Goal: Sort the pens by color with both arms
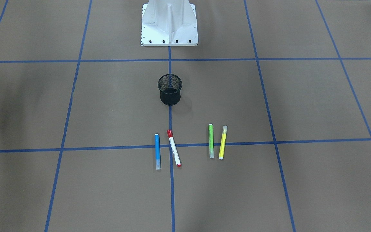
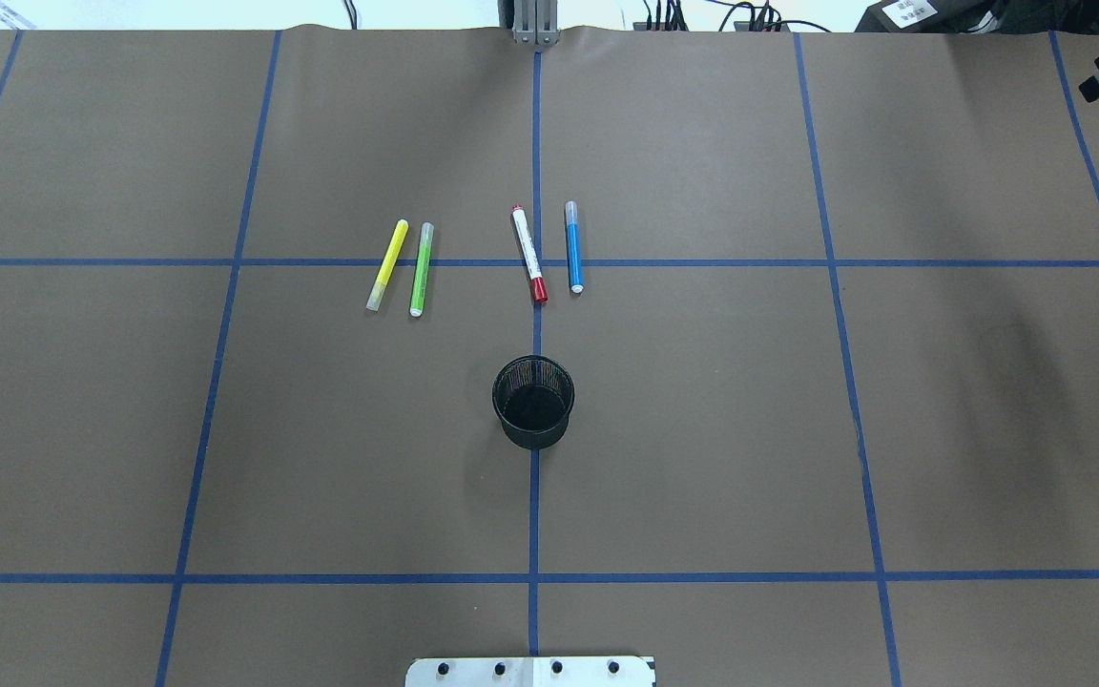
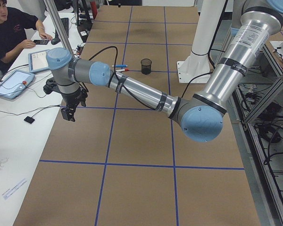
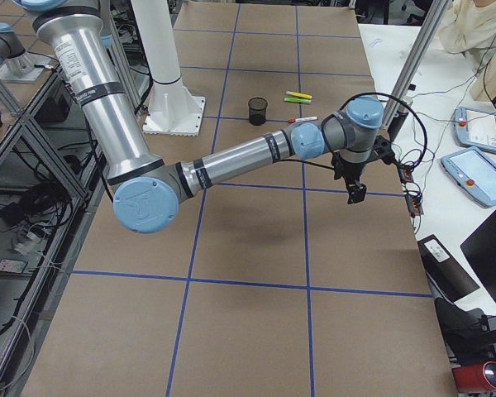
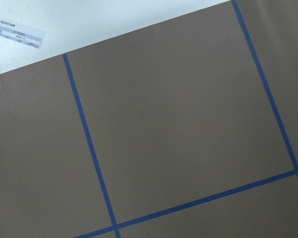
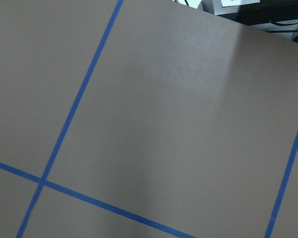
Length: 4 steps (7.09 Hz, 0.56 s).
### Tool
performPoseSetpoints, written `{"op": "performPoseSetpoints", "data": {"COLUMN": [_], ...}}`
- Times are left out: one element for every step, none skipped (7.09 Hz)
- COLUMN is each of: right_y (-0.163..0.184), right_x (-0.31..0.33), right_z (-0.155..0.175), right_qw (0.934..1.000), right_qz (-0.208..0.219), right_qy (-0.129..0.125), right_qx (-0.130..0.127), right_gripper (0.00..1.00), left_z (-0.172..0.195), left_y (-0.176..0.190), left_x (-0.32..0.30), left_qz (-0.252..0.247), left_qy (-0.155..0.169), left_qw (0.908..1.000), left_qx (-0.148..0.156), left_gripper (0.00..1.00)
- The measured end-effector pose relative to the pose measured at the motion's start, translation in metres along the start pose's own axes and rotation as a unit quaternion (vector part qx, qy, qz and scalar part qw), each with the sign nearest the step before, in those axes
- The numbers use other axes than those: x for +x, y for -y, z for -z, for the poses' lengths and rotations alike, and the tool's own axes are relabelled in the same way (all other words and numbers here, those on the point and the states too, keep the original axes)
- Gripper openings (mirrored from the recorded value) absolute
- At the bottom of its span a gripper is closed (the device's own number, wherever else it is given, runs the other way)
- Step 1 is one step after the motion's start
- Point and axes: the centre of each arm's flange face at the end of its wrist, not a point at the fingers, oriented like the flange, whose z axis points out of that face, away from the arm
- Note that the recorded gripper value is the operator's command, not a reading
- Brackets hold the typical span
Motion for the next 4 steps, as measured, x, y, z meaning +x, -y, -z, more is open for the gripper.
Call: {"op": "performPoseSetpoints", "data": {"right_y": [-0.009,-0.014,-0.021,-0.027], "right_x": [0.018,0.029,0.04,0.048], "right_z": [-0.007,-0.009,-0.009,-0.007], "right_qw": [1.0,0.9999,0.9998,0.9997], "right_qz": [-0.004,-0.009,-0.017,-0.026], "right_qy": [-0.002,-0.004,-0.005,-0.004], "right_qx": [-0.001,-0.001,-0.002,-0.002], "right_gripper": [0.99,0.99,0.99,0.99], "left_z": [-0.008,-0.018,-0.028,-0.037], "left_y": [-0.012,-0.026,-0.042,-0.058], "left_x": [-0.015,-0.029,-0.04,-0.05], "left_qz": [0.003,0.004,0.004,0.007], "left_qy": [0.001,0.001,0.002,0.003], "left_qw": [1.0,1.0,1.0,1.0], "left_qx": [0.0,0.002,0.005,0.006], "left_gripper": [0.99,0.99,0.99,0.99]}}
